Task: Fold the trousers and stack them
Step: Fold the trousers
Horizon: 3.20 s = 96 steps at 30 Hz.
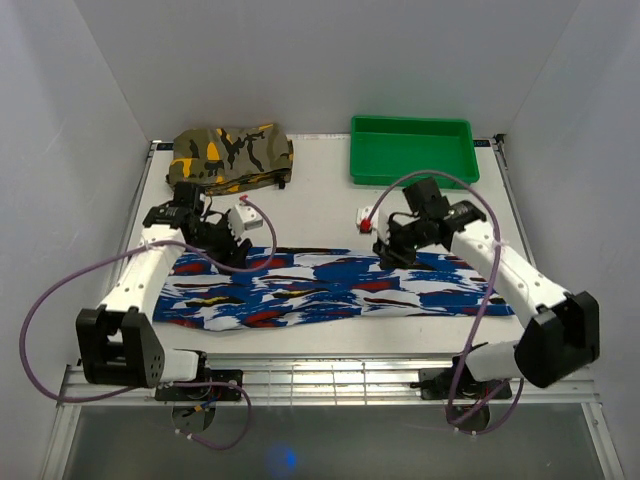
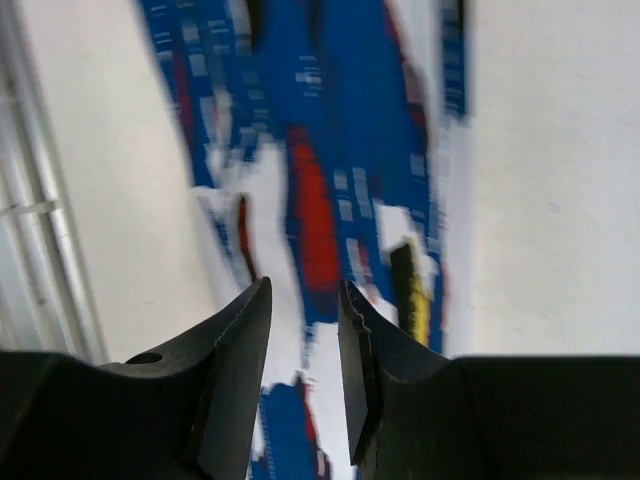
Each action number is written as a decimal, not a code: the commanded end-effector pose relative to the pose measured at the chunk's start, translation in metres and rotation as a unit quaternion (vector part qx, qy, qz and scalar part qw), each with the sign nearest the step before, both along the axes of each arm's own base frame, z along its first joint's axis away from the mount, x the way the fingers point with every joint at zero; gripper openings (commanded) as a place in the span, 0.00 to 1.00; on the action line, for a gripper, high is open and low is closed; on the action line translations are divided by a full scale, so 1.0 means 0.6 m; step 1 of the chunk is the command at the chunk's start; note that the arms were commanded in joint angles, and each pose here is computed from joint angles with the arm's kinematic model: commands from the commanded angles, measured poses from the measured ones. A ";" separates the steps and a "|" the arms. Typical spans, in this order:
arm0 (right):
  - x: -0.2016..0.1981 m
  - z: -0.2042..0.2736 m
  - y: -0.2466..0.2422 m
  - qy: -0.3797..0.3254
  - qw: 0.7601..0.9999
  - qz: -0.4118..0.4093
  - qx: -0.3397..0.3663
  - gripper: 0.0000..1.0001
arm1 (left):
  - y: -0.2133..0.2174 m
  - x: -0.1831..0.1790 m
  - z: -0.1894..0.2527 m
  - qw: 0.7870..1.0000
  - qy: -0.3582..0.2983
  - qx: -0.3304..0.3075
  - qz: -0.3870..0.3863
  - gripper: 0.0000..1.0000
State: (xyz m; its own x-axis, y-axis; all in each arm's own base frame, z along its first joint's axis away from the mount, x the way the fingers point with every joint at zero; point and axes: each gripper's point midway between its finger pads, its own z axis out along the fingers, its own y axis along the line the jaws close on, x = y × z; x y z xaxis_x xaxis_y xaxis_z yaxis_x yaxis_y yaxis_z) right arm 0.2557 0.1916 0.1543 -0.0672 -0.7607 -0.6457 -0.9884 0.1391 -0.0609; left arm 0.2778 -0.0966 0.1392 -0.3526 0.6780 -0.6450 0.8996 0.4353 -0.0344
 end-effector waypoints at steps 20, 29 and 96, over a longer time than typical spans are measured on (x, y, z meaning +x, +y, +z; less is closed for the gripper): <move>-0.113 -0.227 -0.057 -0.045 0.986 0.012 -0.159 0.13 | -0.041 -0.110 -0.149 0.993 0.034 0.113 -0.003 0.38; -0.135 -0.226 -0.093 -0.061 0.980 0.033 -0.184 0.08 | -0.017 -0.096 -0.125 0.995 0.042 0.090 -0.005 0.00; 0.011 -0.207 -0.518 0.206 0.783 -0.585 -0.045 0.94 | 0.181 -0.031 -0.189 0.948 0.163 0.053 0.269 0.77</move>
State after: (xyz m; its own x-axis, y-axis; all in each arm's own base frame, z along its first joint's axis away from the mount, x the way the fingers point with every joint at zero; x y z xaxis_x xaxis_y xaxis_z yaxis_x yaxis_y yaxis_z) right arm 0.2664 -0.1230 0.0450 -0.9360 -0.0882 -0.3407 -0.1440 0.9793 0.1420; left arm 0.2312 0.0105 0.0276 -0.8931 0.3655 -0.2622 0.4331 0.8562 -0.2817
